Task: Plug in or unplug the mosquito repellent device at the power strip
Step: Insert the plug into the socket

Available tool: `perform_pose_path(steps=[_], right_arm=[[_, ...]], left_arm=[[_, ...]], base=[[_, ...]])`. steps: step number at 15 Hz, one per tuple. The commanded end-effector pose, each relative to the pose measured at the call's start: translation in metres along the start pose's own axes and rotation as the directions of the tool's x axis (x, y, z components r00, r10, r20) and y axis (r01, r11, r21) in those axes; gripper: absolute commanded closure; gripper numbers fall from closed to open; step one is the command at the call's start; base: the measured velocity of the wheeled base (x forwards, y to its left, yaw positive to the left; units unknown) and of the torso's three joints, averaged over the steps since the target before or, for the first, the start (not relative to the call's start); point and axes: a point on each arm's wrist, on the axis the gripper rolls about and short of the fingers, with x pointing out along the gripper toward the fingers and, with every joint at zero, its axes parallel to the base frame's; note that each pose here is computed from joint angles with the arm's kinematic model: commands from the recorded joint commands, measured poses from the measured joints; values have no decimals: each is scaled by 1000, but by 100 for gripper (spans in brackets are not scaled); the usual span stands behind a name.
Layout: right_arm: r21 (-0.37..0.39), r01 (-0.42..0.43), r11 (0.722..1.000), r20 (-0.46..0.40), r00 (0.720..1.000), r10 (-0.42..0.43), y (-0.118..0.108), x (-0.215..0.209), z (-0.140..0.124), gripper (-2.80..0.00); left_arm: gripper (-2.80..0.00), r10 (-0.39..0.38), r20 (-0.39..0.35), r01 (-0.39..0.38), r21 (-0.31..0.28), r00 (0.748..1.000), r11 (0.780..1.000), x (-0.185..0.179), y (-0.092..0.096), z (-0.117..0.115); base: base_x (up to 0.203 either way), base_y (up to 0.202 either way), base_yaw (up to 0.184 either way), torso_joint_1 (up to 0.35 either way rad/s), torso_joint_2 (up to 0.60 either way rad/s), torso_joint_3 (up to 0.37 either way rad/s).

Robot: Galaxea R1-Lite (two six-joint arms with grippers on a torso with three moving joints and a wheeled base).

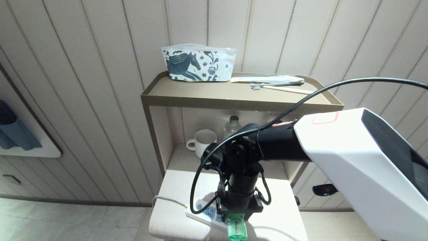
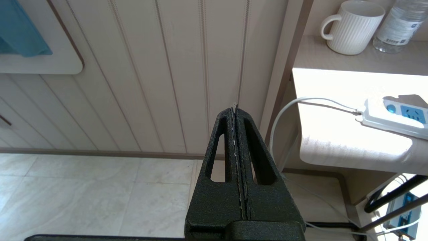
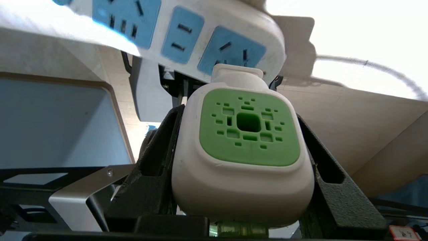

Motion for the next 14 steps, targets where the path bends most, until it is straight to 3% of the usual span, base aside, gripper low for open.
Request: perform_pose_path(steps=[1, 14], right_arm=[[-5, -3, 1000, 3, 1000, 3, 1, -5, -4, 0], [-24, 8, 1000, -15, 1000, -9, 9, 8, -8, 0]], left_arm=[[0, 0, -2, 0, 0, 1000, 1000, 0, 0, 0], [0, 0, -2, 0, 0, 1000, 1000, 0, 0, 0]], base=[[0, 0, 0, 0, 0, 0], [0, 0, 0, 0, 0, 0]])
